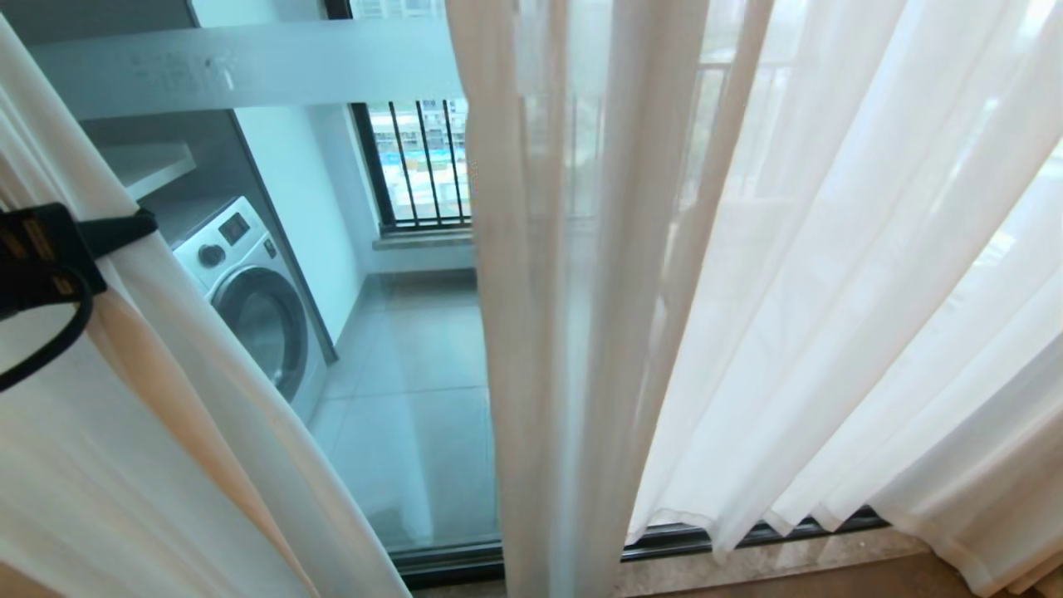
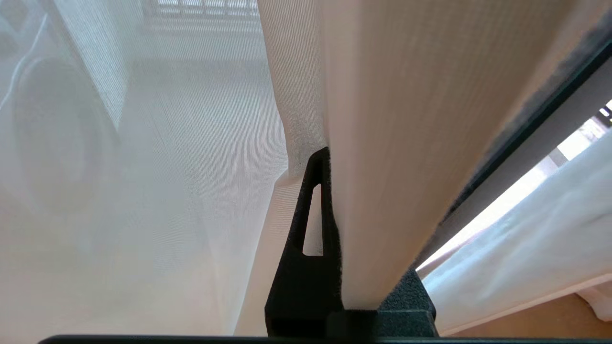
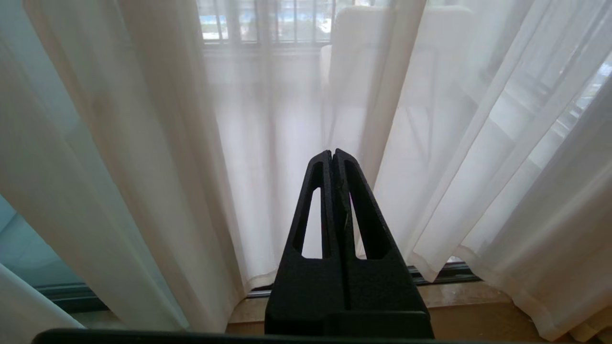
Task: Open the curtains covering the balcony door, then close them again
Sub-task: Close the inner curtains on both sides
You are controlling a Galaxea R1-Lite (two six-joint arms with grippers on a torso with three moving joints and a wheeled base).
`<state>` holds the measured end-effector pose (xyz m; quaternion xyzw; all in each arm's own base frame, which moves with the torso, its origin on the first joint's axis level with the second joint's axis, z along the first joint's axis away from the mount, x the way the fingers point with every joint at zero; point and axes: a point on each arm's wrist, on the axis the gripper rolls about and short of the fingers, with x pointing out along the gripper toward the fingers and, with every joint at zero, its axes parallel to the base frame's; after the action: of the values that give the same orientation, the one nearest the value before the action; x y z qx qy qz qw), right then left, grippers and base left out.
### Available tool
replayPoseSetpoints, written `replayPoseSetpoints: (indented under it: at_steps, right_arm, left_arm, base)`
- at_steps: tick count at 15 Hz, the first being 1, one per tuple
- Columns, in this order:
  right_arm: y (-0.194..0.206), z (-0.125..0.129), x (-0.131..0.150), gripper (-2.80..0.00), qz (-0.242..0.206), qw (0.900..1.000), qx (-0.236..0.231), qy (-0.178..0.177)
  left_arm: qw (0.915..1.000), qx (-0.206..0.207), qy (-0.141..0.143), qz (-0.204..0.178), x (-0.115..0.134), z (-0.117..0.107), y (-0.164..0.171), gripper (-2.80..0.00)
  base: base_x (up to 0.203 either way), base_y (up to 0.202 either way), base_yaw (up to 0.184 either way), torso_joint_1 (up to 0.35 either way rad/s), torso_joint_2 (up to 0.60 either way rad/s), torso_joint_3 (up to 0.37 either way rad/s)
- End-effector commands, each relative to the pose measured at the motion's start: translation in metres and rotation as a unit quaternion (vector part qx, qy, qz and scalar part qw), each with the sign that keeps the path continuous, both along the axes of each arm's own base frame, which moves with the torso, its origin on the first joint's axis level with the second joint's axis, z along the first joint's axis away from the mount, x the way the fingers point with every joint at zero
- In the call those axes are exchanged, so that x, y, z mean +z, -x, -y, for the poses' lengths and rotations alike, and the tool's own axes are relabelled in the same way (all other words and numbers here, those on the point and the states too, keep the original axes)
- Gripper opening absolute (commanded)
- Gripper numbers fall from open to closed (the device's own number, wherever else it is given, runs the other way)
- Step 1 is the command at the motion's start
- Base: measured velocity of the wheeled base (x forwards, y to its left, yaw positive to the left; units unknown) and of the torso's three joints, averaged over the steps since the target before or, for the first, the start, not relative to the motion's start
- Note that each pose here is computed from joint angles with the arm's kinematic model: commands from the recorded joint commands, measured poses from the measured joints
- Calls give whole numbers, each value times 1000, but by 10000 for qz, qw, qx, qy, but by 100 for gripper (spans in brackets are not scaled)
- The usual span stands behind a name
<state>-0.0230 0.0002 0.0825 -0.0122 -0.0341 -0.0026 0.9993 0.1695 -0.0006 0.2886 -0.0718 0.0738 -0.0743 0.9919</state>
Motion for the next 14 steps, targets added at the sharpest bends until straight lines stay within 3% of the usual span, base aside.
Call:
replayPoseSetpoints:
  at_steps: [1, 8, 14]
  right_arm:
    - [0, 0, 0, -280, -2, 10000, -1, 2]
    - [0, 0, 0, -280, 4, 10000, 0, 3]
    - [0, 0, 0, -280, 4, 10000, 1, 3]
  left_arm:
    - [10000, -5, 6, 0, 0, 0, 0, -280]
    - [10000, 3, 7, -27, -2, 0, 0, -280]
    - [10000, 3, 7, -34, -2, 0, 0, -280]
  base:
    - [0, -184, -1, 2, 2, 6]
    - [0, -177, 3, 1, 3, 1]
    - [0, -11, 0, 0, 1, 0]
